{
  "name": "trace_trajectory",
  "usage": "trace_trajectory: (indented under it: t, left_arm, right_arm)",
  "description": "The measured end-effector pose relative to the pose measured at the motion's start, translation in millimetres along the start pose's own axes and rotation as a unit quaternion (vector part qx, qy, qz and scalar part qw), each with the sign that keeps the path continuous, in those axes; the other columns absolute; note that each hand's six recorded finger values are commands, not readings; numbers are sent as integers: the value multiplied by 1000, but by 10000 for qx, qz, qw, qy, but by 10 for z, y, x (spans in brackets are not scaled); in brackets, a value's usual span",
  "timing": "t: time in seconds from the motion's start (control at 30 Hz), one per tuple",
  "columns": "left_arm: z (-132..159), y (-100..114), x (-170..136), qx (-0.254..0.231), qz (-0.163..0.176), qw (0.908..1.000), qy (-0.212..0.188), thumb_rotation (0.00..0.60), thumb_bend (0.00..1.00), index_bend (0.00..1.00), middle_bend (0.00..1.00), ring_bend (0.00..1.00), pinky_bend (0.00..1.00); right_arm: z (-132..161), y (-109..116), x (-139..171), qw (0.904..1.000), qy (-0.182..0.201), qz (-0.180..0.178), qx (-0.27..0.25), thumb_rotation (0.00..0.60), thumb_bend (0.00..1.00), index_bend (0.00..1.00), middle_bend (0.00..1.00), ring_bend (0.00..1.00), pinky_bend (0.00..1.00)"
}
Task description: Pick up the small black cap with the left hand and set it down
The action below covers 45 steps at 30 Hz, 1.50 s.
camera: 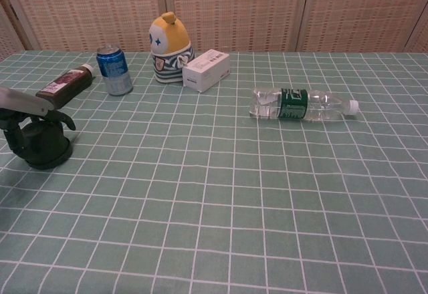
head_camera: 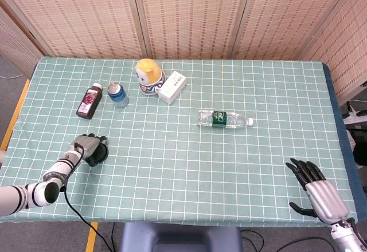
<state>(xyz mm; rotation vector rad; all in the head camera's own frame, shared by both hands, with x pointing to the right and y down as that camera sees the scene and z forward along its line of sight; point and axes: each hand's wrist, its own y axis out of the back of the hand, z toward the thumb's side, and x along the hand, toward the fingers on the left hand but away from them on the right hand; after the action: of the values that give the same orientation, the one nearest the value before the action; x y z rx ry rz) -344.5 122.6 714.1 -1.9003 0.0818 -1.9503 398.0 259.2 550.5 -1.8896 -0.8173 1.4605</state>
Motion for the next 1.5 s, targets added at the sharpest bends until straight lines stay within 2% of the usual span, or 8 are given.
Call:
trace_trajectory:
  t: [0.33,0.53,0.87,1.0,1.17,1.3,1.4,1.5]
  left_arm:
    - [15,-55,12,175,18,9998,14,600,332,170,190,106,178]
    - [-27,-44,6,270,158,9995,79,600,333,353,324,231,259]
    - [-92,-133,-15,419,295,9985,183,600,339,528,539,400,321]
    - [-77,-131,-36,335,350,9988,117,600,345,561,578,434,341]
    - [-26,-74,-79,-97,620,9979,-140,600,344,594,618,537,379]
    - [26,17,-130,-694,916,9923,-471,600,342,609,634,546,411]
    - [64,103,-182,-1357,1166,9809,-765,600,340,607,632,567,428]
    - [100,209,-250,-2189,1432,9588,-1113,600,341,607,630,569,427]
  right_arm:
    - [1,1,1,10000,3,-1,-2,600,120,0,0,0,0]
    - [3,3,5,10000,4,-5,5,600,120,0,0,0,0]
    - [19,22,25,10000,37,-43,-15,600,120,0,0,0,0]
    - [20,26,32,10000,49,-46,-24,600,120,0,0,0,0]
    - [20,26,30,10000,50,-52,-23,600,120,0,0,0,0]
    - [24,16,24,10000,54,-44,-13,600,120,0,0,0,0]
    - [27,9,20,10000,51,-45,-5,600,120,0,0,0,0]
    - [32,-5,17,10000,50,-34,12,600,120,0,0,0,0]
